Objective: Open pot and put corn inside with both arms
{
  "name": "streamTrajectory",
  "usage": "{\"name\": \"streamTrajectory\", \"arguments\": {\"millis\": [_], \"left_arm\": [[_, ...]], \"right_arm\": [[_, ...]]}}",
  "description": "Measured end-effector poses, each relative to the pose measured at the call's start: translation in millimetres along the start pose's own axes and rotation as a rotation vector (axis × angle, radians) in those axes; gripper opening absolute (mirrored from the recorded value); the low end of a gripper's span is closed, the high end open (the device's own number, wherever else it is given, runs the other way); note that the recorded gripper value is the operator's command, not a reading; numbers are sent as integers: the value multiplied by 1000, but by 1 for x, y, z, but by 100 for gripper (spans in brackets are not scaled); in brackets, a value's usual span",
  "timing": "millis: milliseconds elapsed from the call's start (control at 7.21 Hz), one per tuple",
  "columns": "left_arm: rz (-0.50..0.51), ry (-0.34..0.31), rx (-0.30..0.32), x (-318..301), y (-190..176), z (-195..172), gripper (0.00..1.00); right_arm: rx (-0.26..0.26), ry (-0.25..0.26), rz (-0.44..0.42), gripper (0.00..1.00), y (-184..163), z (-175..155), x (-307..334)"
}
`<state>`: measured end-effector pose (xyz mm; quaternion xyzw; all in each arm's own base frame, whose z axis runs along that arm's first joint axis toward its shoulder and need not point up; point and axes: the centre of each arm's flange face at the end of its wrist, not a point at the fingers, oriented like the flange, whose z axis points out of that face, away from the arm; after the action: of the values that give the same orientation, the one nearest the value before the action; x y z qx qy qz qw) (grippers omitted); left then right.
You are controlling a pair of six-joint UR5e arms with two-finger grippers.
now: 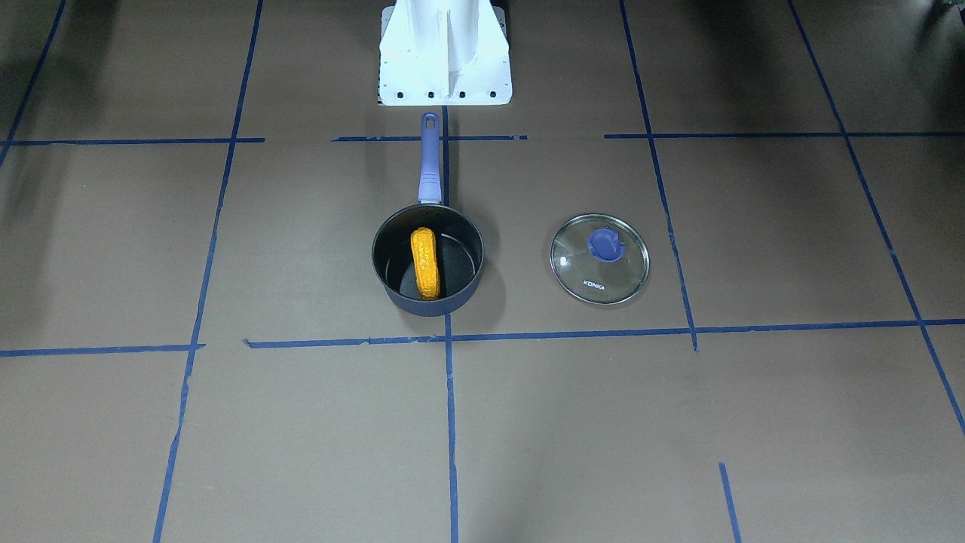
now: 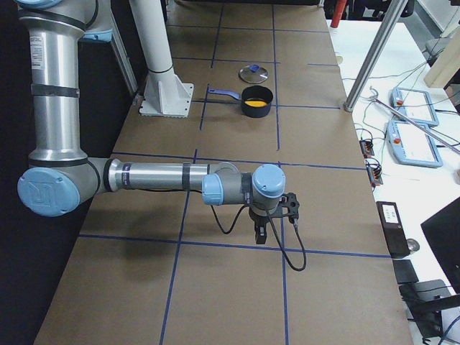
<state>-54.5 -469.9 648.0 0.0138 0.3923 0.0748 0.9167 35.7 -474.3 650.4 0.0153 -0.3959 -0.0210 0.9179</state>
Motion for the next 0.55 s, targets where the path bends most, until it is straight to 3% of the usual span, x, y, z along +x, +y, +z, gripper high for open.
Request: {"name": "streamTrajectory", "arguments": {"millis": [555], "left_arm": [[-1, 0, 0, -1, 0, 0, 100]], "right_arm": [[32, -4, 17, 100, 16, -2, 18]]}}
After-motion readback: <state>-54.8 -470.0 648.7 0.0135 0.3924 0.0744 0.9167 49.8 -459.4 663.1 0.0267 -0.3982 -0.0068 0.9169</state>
